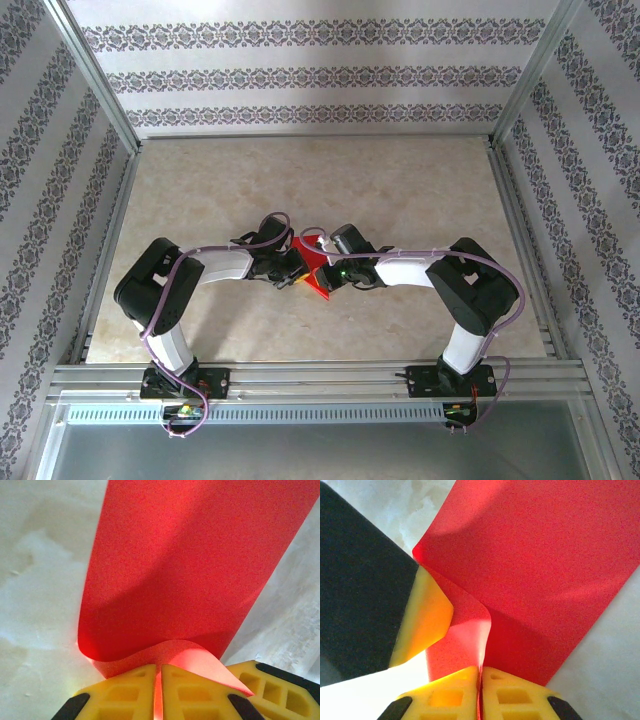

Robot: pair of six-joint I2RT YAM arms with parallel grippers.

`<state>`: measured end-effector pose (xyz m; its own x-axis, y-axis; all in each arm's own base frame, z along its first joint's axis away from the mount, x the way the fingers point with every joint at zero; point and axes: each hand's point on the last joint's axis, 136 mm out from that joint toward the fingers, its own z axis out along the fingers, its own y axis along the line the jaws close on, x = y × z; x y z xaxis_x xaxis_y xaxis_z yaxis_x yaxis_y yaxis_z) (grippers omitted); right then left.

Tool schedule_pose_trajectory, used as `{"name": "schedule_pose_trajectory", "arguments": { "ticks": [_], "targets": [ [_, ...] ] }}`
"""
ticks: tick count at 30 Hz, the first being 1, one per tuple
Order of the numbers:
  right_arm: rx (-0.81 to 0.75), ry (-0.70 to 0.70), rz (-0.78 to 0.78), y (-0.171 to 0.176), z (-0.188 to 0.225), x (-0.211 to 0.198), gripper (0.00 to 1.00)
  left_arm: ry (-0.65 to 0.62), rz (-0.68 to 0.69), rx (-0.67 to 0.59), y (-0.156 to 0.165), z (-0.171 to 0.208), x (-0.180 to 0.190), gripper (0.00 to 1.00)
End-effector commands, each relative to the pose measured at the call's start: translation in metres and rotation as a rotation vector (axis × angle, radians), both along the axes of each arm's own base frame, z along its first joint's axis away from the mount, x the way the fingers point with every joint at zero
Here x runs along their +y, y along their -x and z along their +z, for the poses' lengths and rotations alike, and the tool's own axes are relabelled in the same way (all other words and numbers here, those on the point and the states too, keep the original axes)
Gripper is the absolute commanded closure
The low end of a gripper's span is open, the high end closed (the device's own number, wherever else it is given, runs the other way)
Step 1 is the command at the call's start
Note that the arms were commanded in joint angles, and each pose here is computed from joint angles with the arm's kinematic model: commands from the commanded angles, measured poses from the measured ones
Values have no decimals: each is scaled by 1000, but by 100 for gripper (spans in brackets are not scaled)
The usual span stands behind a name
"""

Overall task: Fold a paper plane with a square sheet of paper (pick it up from the middle)
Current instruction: Third fold the triangle at the center of the table.

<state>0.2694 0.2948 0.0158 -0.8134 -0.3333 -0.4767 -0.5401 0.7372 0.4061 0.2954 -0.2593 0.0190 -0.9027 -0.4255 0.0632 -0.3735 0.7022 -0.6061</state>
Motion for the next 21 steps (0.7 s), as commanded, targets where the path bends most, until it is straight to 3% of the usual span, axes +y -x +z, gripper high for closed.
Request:
{"name": "schedule_pose_trajectory", "arguments": {
  "ticks": [1,10,18,21],
  "targets": [
    [38,53,-22,0,-14,-12,88,-68,-16,17,5,-12,6,88],
    [33,29,-35,-3,-4,-10,86,-133,-22,65,13,-23,16,88],
    [0,-105,-147,-21,54,-20,65,-151,-29,96,17,-29,18,88],
    [8,-124,-164,-19,65,-26,64,-149,-31,98,16,-29,17,88]
  ]
}}
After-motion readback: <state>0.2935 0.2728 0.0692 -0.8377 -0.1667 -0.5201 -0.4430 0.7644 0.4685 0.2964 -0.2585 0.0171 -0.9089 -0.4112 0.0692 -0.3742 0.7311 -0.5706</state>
